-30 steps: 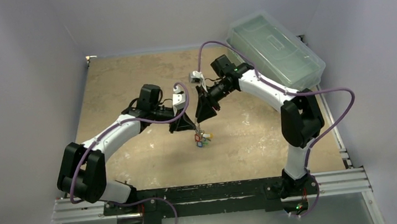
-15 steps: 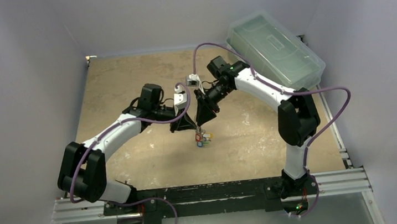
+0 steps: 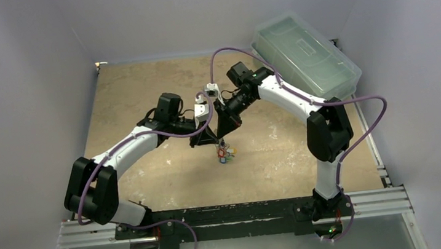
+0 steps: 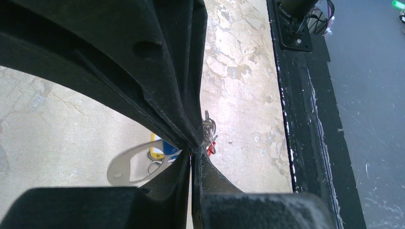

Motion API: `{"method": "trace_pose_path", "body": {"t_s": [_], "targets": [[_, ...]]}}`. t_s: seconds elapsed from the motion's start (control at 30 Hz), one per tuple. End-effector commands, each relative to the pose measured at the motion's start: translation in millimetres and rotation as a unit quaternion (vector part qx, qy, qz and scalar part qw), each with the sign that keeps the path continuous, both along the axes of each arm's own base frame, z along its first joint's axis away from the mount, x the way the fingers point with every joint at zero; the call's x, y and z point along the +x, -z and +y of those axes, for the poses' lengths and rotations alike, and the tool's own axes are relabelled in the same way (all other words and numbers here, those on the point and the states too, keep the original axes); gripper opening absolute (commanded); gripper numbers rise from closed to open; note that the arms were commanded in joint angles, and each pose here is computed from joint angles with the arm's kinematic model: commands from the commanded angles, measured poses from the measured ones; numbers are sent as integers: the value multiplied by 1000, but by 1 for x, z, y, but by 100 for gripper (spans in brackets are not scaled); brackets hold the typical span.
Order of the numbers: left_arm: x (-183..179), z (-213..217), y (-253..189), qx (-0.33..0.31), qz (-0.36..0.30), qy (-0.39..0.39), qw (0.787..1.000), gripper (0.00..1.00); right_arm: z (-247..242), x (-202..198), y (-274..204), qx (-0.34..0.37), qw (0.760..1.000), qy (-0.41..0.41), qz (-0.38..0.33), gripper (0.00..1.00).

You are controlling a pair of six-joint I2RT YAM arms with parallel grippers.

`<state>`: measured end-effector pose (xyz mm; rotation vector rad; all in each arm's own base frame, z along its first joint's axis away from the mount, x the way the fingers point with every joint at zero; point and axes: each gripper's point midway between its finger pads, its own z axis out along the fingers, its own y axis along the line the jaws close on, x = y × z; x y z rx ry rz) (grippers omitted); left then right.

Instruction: Remove the keys from the keyring

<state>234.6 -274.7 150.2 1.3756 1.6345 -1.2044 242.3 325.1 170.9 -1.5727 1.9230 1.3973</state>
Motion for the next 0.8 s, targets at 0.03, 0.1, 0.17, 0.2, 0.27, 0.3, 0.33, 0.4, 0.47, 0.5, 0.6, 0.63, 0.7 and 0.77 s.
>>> {"method": "trace_pose_path", "body": {"t_s": [0.03, 0.1, 0.17, 0.2, 0.27, 0.3, 0.33, 0.4, 0.47, 0.5, 0.6, 0.63, 0.7, 0.77], "targets": [[4, -3, -5, 0, -15, 6, 1000, 0, 2, 3, -2, -9, 1000, -3, -8, 4], [5, -4, -6, 0, -13, 5, 1000, 0, 0, 3, 1, -14, 1000, -4, -12, 2], [6, -4, -6, 0, -11, 5, 1000, 0, 0, 3, 4, -22, 1000, -5, -17, 8], [6, -4, -6, 1, -11, 4, 1000, 0, -1, 3, 6, -27, 999, -5, -20, 14], [6, -4, -6, 2, -9, 4, 1000, 0, -2, 3, 8, -32, 999, -5, -26, 17], [6, -4, -6, 3, -9, 4, 1000, 0, -2, 3, 7, -32, 999, -6, -27, 15], [6, -4, -6, 3, -10, 4, 1000, 0, -2, 2, 7, -31, 999, -8, -28, 11], [6, -4, -7, 2, -10, 5, 1000, 0, -3, 2, 8, -32, 999, -8, -29, 6], [7, -4, -7, 1, -11, 5, 1000, 0, -3, 2, 6, -27, 999, -12, -31, 1], [6, -4, -6, 2, -11, 5, 1000, 0, -2, 1, 5, -23, 999, -12, -32, 0], [4, -3, -6, 2, -8, 8, 1000, 0, 0, 1, 1, -11, 999, -12, -37, 0], [4, -3, -6, 3, -7, 9, 1000, 0, 0, 1, -1, -7, 999, -8, -38, 0], [5, 1, -5, 10, -7, 1, 1000, 10, 2, 4, -5, 6, 999, 1, -46, 0], [9, 8, -7, 4, 0, -7, 1000, 20, 4, 6, -10, 24, 998, 11, -53, 0]]}}
